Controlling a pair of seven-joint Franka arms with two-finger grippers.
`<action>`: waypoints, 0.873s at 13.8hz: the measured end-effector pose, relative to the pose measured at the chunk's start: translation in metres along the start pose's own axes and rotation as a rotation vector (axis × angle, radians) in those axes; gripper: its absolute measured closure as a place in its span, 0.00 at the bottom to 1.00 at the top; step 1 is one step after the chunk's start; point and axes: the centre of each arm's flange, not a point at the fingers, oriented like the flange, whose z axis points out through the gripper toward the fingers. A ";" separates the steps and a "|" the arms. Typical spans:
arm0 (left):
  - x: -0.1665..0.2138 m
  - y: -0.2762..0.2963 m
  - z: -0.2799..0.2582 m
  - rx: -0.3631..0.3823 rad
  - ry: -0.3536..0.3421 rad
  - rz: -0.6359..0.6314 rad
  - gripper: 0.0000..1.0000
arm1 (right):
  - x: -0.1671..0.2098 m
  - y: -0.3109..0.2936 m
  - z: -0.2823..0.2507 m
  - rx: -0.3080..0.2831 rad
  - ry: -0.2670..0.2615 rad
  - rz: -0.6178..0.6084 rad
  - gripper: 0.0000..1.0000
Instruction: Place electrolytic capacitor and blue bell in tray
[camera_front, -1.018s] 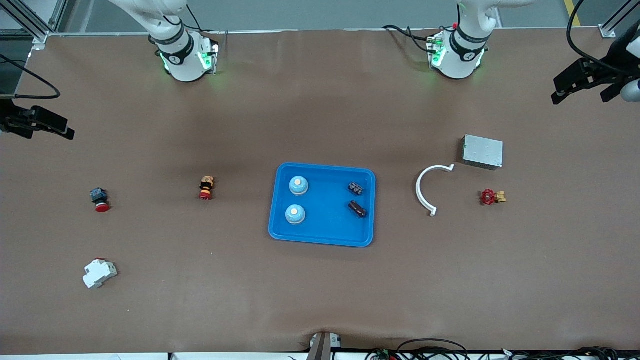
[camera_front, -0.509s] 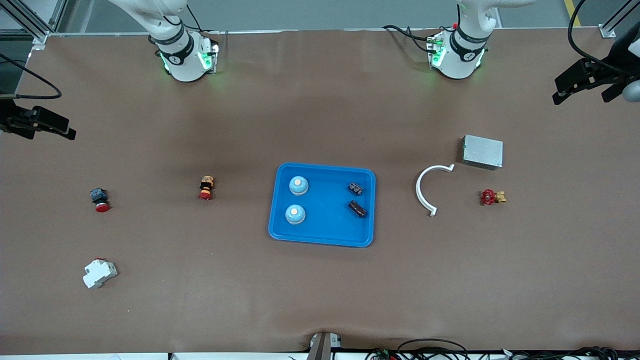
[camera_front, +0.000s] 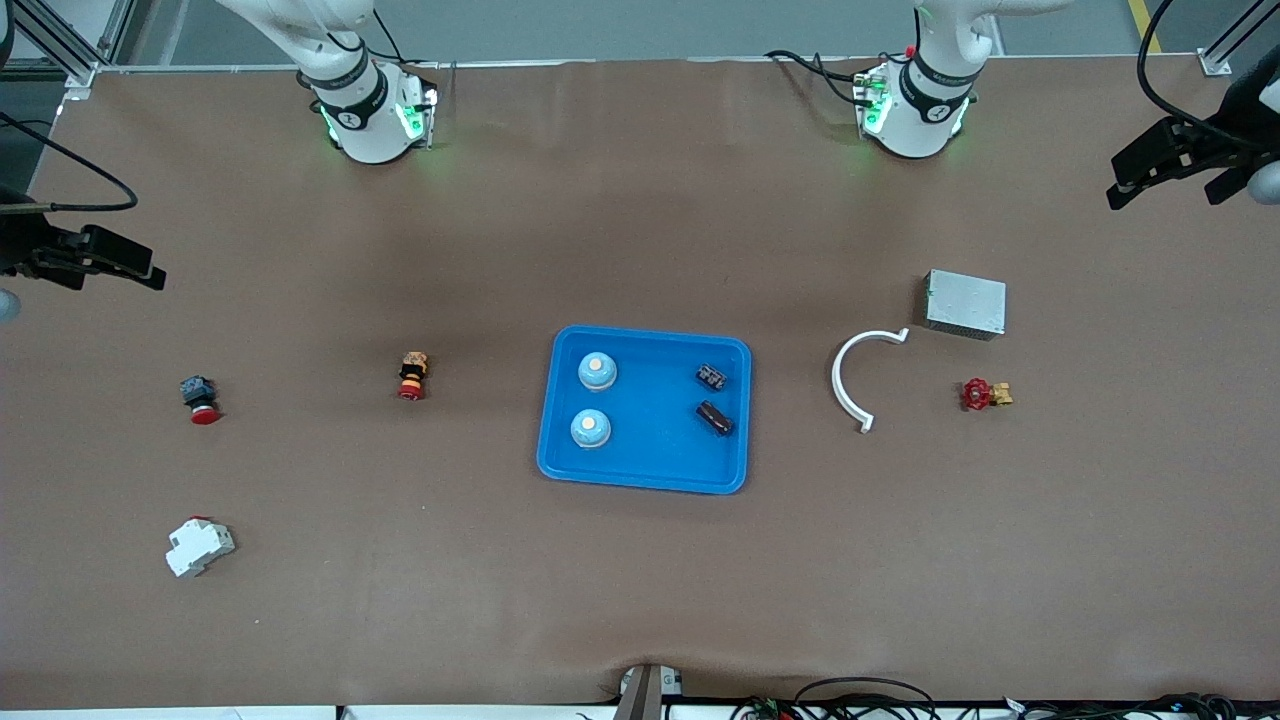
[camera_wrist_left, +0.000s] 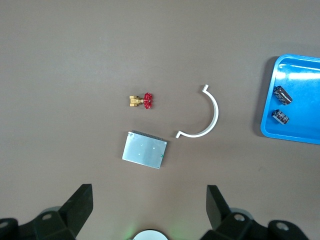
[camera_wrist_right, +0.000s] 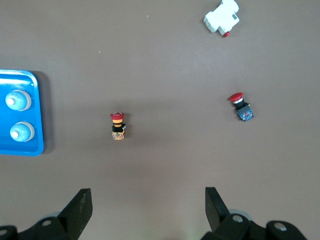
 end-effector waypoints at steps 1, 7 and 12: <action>0.000 0.000 0.000 0.000 0.000 0.000 0.00 | 0.000 -0.005 0.000 0.000 0.002 -0.008 0.00; 0.000 0.000 0.000 -0.004 0.001 -0.001 0.00 | 0.008 -0.042 0.010 0.001 0.006 -0.073 0.00; 0.000 0.000 0.000 -0.004 0.001 -0.001 0.00 | 0.014 -0.043 0.010 0.020 0.033 -0.072 0.00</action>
